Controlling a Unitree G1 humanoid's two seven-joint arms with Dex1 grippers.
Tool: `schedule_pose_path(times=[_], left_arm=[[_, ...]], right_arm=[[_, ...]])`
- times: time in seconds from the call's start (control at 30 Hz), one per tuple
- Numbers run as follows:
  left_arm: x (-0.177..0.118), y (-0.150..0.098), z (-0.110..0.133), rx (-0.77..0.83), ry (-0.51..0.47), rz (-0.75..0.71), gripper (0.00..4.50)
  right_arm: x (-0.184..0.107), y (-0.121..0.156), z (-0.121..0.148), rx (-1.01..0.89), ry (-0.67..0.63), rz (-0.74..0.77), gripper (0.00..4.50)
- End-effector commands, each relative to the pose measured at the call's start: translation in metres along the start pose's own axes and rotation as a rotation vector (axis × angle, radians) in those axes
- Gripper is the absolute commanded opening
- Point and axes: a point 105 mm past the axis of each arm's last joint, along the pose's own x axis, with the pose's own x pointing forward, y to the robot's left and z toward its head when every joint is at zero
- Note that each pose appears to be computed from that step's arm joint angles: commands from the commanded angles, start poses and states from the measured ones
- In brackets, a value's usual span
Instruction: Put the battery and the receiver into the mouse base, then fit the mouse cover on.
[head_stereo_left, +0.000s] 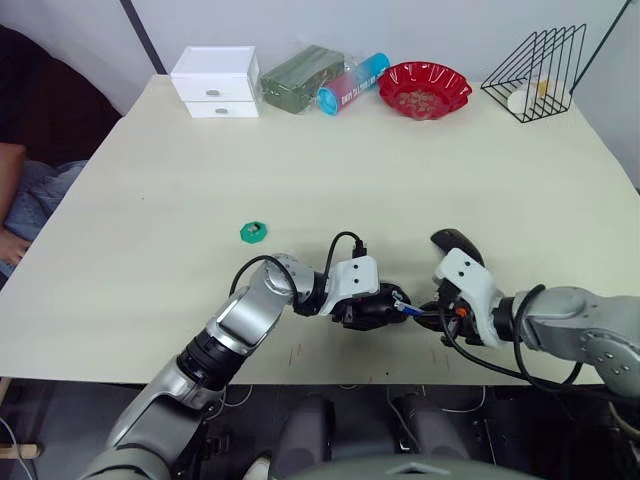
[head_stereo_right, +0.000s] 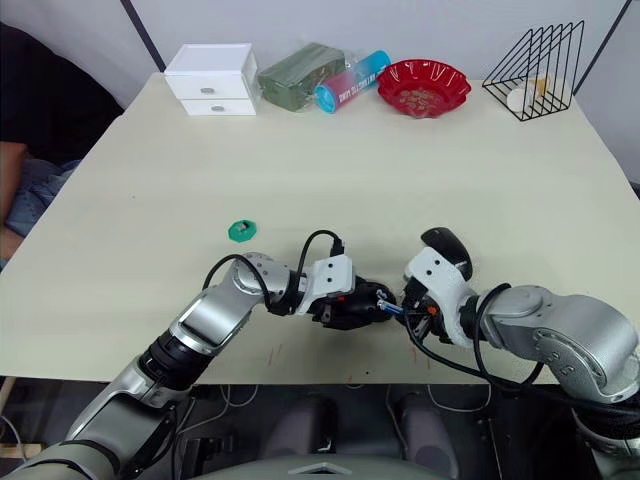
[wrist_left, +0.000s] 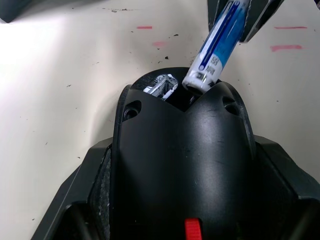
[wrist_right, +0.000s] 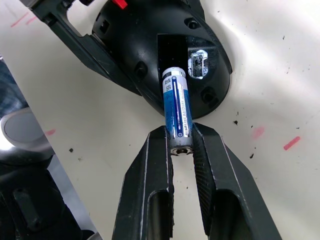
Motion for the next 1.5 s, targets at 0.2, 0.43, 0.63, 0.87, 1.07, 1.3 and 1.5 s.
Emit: schedule_pose_path(times=[0.2,0.43,0.63,0.87,1.07,1.3,1.5], left_arm=[[0.006,-0.004,-0.009,-0.025,0.045,0.008,2.93],[0.006,-0.003,-0.009,-0.025,0.049,0.011,2.93],[0.006,-0.003,-0.011,-0.027,0.052,0.008,2.93],[0.006,-0.003,-0.010,-0.012,0.053,0.000,2.93],[0.006,-0.003,-0.009,-0.017,0.042,-0.002,2.93],[0.006,-0.002,-0.009,-0.036,0.042,-0.007,2.93],[0.006,-0.002,-0.009,-0.051,0.048,-0.017,2.93]], right_arm=[[0.011,-0.001,0.010,-0.003,0.010,-0.032,0.05],[0.018,-0.002,0.013,0.005,0.010,-0.050,0.05],[0.016,0.000,0.020,0.013,-0.033,-0.037,2.71],[0.000,-0.001,0.017,-0.017,-0.053,-0.010,4.09],[-0.013,-0.010,0.016,-0.045,-0.146,-0.038,4.09],[-0.021,-0.017,0.010,-0.071,-0.358,-0.018,2.96],[-0.016,-0.005,0.009,-0.137,-0.531,0.064,0.19]])
